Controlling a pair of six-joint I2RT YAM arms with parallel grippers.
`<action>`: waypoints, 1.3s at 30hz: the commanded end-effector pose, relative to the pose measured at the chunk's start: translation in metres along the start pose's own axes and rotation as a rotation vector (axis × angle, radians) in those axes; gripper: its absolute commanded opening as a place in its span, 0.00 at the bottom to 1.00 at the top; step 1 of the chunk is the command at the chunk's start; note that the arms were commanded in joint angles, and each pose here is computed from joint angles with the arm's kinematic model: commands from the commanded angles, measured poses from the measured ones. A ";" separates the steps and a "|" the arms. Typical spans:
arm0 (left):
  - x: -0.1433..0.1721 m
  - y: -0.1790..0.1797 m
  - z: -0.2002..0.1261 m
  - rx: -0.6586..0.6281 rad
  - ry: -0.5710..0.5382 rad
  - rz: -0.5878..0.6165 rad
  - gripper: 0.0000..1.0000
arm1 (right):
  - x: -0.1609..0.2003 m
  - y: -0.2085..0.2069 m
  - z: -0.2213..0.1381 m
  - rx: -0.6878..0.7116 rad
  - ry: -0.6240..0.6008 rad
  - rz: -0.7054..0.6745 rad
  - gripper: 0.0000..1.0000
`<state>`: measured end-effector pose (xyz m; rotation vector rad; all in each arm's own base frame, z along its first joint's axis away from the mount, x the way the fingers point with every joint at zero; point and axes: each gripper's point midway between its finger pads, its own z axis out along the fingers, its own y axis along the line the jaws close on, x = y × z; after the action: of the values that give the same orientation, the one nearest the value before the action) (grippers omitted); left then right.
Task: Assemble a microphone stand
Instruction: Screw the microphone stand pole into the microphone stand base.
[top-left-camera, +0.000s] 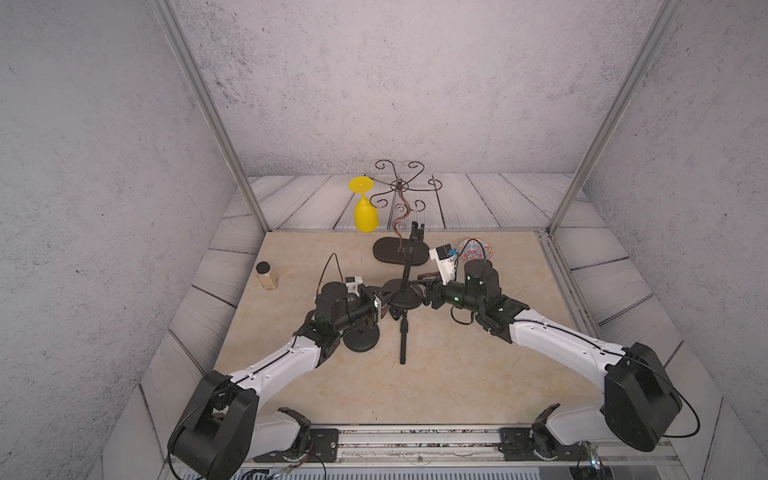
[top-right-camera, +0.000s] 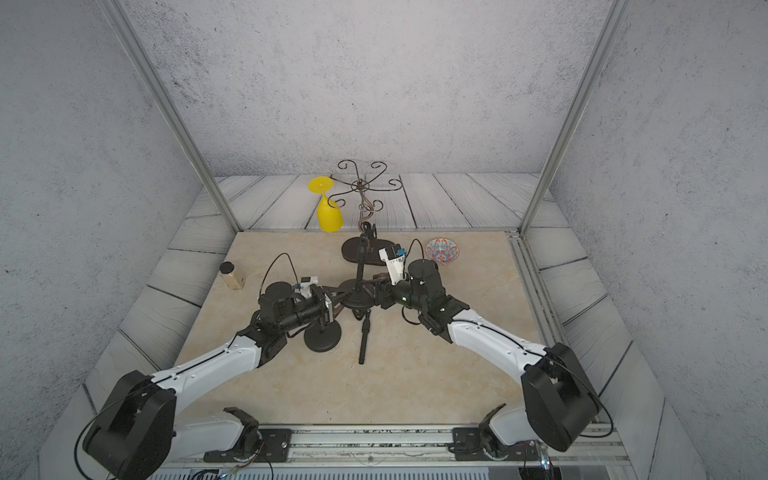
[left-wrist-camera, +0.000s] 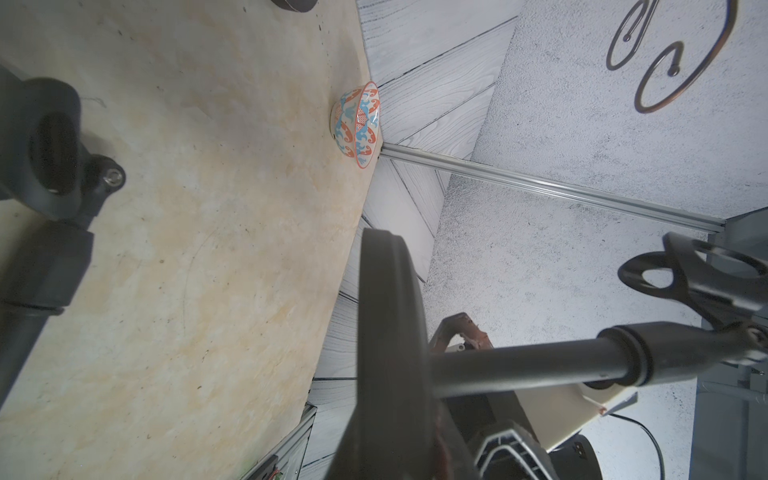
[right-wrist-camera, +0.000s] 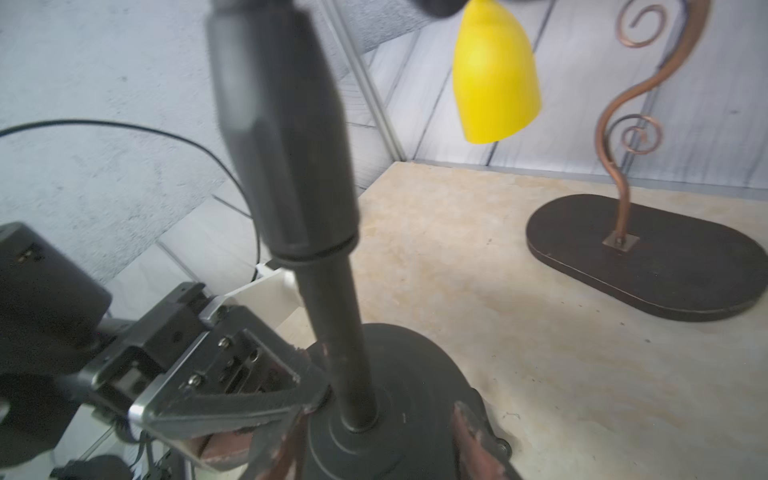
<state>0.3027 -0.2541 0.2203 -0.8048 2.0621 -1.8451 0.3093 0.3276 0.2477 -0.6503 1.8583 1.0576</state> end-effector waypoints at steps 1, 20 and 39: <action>0.012 -0.042 -0.007 0.125 0.029 0.088 0.00 | 0.014 0.024 0.009 -0.178 0.074 -0.142 0.54; 0.014 -0.044 -0.009 0.115 0.030 0.101 0.00 | -0.001 -0.004 0.033 -0.156 0.022 -0.047 0.01; 0.011 -0.037 -0.008 0.107 0.023 0.094 0.00 | -0.009 0.034 0.041 0.434 -0.090 0.227 0.23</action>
<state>0.3078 -0.2431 0.2149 -0.8587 2.0514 -1.7716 0.3176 0.3655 0.2305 -0.1264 2.0952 0.6299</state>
